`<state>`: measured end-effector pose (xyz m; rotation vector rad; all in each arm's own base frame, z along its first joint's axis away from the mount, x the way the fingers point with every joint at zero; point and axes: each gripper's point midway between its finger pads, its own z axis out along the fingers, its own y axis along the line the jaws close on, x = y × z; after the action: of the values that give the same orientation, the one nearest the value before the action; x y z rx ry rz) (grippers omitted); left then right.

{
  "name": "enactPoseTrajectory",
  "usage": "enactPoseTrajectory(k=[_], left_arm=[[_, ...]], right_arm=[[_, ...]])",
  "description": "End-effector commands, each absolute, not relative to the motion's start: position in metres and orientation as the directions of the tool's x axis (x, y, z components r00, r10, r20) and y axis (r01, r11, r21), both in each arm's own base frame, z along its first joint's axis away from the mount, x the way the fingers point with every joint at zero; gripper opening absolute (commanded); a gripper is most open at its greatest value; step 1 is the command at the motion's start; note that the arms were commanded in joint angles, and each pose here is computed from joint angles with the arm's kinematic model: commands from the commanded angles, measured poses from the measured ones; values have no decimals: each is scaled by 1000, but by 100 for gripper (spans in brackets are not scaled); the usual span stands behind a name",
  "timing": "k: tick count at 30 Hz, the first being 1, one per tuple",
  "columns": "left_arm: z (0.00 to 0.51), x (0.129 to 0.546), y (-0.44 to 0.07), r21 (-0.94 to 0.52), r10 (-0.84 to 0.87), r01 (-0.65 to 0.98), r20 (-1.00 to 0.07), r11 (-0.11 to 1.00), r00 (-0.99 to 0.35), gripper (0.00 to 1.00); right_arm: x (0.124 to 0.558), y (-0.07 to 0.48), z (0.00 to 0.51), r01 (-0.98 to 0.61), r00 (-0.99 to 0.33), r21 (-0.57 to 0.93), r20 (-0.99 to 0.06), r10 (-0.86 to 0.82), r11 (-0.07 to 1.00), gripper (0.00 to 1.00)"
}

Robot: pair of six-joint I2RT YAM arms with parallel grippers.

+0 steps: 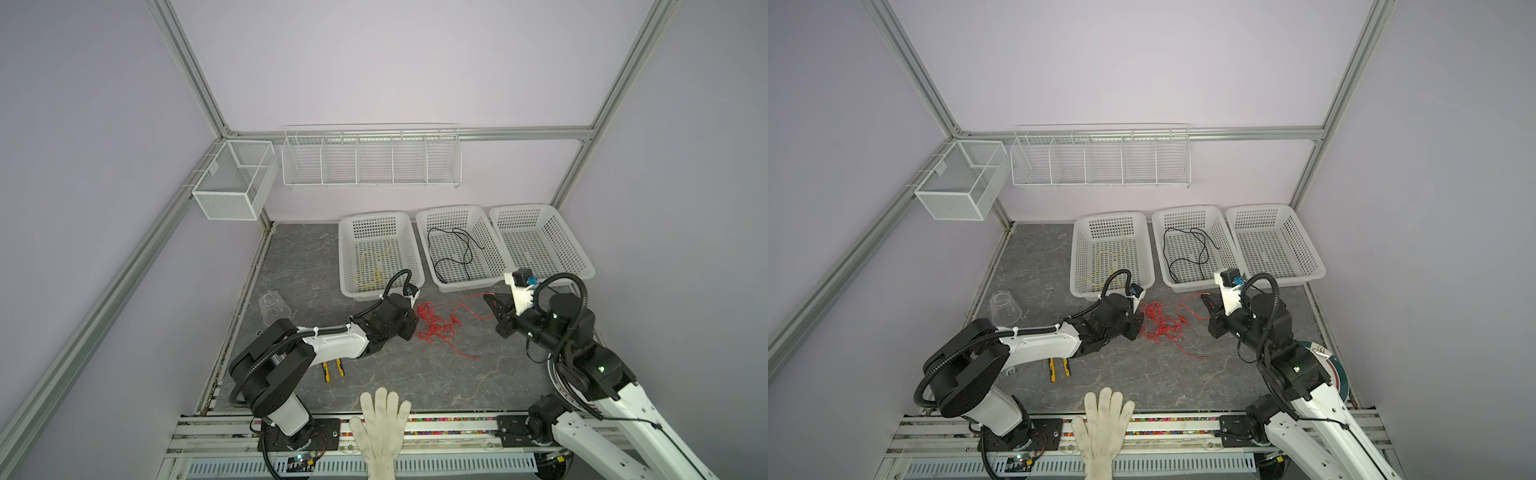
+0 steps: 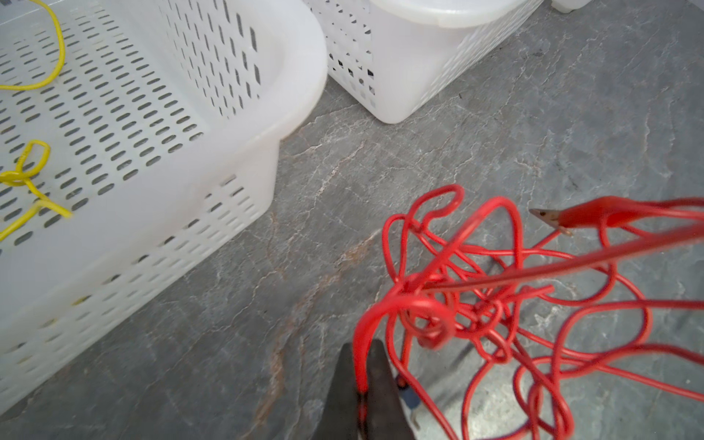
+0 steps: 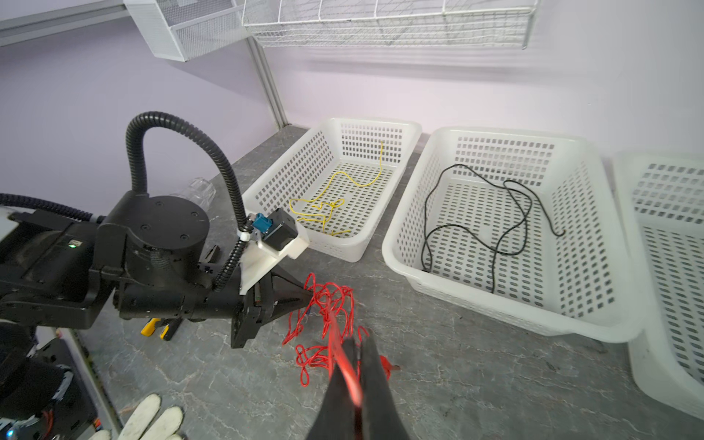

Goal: Untangle the cables
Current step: 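Hold the red tangle with the left gripper while the right gripper stretches the red wire, then carry the freed red wire with the right gripper to the empty basket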

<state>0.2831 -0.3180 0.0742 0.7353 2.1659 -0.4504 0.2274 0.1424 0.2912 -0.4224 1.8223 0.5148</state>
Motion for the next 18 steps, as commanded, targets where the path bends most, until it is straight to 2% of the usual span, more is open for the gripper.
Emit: enactPoseTrajectory(k=[1, 4, 9, 14, 18], left_arm=[[43, 282, -293, -24, 387, 566, -706, 824, -593, 0], [30, 281, -288, -21, 390, 546, -677, 838, -624, 0], [24, 280, -286, -25, 390, 539, -663, 842, -639, 0], [35, 279, -296, -51, 388, 575, -690, 817, -611, 0], [44, 281, -299, -52, 382, 584, -710, 810, -592, 0]], right_arm=[[230, 100, 331, -350, -135, 115, -988, 71, 930, 6], [221, 75, 344, -259, -72, 123, -992, 108, 958, 6], [206, 68, 356, -270, -22, 132, -991, 131, 954, 6], [214, 76, 352, -282, -61, 139, -990, 126, 949, 6], [231, 62, 353, -161, -84, 146, -988, 133, 976, 6]])
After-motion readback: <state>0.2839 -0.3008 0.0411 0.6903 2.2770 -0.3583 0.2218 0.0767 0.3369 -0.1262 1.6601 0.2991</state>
